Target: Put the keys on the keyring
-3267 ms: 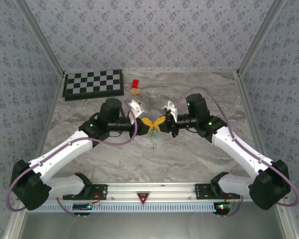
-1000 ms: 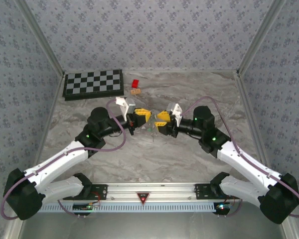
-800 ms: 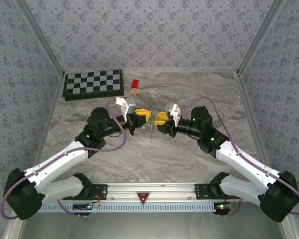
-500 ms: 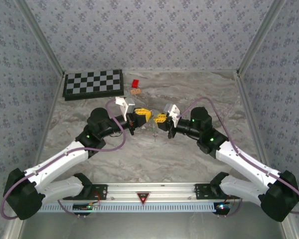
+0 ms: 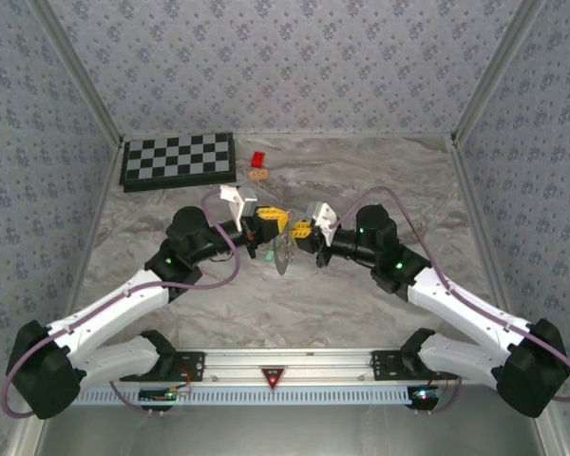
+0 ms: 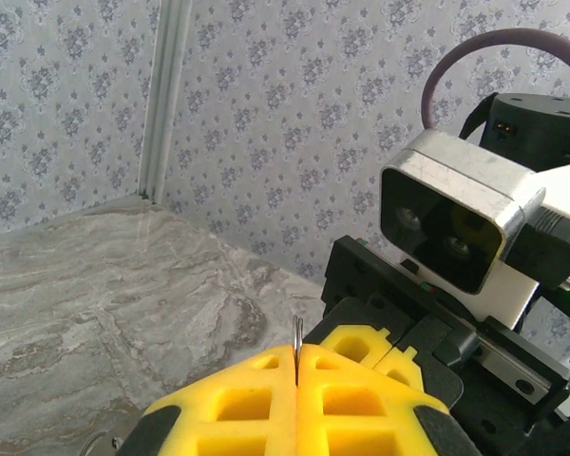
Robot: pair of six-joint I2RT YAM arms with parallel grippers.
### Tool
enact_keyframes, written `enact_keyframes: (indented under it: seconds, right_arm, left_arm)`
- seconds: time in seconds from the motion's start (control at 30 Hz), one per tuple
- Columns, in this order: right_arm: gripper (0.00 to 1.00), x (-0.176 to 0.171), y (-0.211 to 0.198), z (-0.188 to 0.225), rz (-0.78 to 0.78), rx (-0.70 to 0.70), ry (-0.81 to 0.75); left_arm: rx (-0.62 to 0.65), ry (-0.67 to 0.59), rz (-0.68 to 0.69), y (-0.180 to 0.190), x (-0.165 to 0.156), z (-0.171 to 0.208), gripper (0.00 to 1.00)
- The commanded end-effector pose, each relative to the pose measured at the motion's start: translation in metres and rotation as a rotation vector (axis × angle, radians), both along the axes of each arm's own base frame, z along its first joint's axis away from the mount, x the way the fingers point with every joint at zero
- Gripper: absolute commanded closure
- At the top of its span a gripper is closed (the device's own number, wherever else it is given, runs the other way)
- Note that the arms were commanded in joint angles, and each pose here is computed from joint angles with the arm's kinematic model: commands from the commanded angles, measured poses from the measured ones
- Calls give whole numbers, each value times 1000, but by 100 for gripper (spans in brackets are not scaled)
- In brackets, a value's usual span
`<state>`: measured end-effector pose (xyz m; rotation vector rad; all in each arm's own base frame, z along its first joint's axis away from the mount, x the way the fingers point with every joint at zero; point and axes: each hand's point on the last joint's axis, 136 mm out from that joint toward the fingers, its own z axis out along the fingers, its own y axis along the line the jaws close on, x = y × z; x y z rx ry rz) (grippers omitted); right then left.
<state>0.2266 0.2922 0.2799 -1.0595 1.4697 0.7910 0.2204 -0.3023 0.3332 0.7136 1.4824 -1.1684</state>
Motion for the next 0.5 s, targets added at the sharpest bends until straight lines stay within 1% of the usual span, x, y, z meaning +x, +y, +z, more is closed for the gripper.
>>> enact_keyframes:
  seconds: [0.0,0.2,0.47]
  right_arm:
    - [100,2,-12,12,-25,34,-1]
    - [100,7,-27,23,-58,71,0]
    - [100,7,-24,25,-38,44,8]
  left_arm:
    - [-19,-71,14,5,-4,17,100]
    - [15,-62,-11,2,-6,8,100]
    - [43,-39,-54,-6,-7,1,100]
